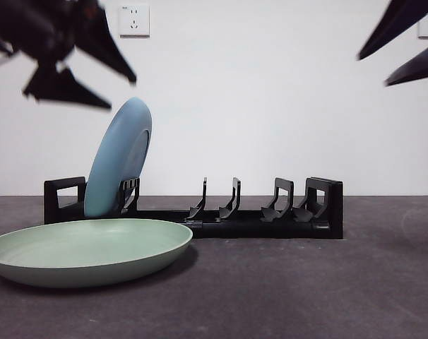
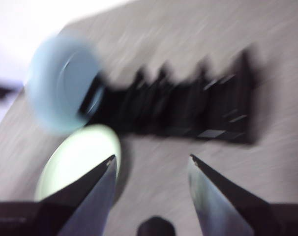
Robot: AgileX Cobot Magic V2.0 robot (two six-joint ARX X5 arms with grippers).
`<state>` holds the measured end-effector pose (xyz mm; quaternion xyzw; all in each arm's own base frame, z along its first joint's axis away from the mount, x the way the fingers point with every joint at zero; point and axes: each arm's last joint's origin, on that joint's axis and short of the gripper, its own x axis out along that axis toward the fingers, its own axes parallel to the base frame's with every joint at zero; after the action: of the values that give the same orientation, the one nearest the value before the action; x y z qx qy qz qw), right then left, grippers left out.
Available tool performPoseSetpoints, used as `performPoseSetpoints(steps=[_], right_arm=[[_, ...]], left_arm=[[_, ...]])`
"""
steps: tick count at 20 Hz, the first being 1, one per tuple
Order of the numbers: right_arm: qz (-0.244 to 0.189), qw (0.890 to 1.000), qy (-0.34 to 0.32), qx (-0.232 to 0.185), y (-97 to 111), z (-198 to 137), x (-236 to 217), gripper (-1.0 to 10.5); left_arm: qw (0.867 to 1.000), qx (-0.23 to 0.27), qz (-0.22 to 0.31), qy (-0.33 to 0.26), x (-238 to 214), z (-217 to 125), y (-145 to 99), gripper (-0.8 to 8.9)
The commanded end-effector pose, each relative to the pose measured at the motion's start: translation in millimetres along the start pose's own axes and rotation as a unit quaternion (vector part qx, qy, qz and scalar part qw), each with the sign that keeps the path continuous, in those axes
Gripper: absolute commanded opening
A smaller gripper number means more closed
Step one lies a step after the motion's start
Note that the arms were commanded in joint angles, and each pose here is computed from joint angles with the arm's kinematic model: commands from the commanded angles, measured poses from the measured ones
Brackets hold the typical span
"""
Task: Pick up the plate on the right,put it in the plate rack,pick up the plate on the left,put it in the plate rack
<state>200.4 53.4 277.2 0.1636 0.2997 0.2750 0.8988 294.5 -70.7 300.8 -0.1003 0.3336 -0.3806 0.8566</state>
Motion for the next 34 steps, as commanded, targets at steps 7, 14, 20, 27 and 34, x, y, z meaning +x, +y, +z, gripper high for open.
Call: performPoseSetpoints(steps=[7, 14, 20, 27, 34], right_arm=[[0.079, 0.986, 0.138, -0.042, 37.6, -12.7, 83.7, 2.1], [0.072, 0.966, 0.236, -0.073, 55.2, -30.9, 172.4, 2.2], [0.066, 0.953, 0.286, -0.071, 55.3, -52.8, 220.1, 2.2], [0.053, 0.947, 0.313, -0.054, 47.2, -69.7, 235.6, 0.8], [0.042, 0.939, 0.340, -0.034, 49.1, -71.3, 228.0, -0.1]], left_arm=[[0.967, 0.237, 0.063, -0.075, -89.9, -13.1, -108.4, 3.47], [0.939, 0.312, 0.141, -0.018, -105.5, -46.2, -150.9, 3.46], [0.938, 0.330, 0.108, -0.006, -100.8, -51.0, -160.8, 3.46], [0.936, 0.328, 0.125, 0.005, -93.3, -49.4, -158.7, 3.46], [0.936, 0.323, 0.137, 0.042, -71.8, -47.6, -153.7, 3.45]])
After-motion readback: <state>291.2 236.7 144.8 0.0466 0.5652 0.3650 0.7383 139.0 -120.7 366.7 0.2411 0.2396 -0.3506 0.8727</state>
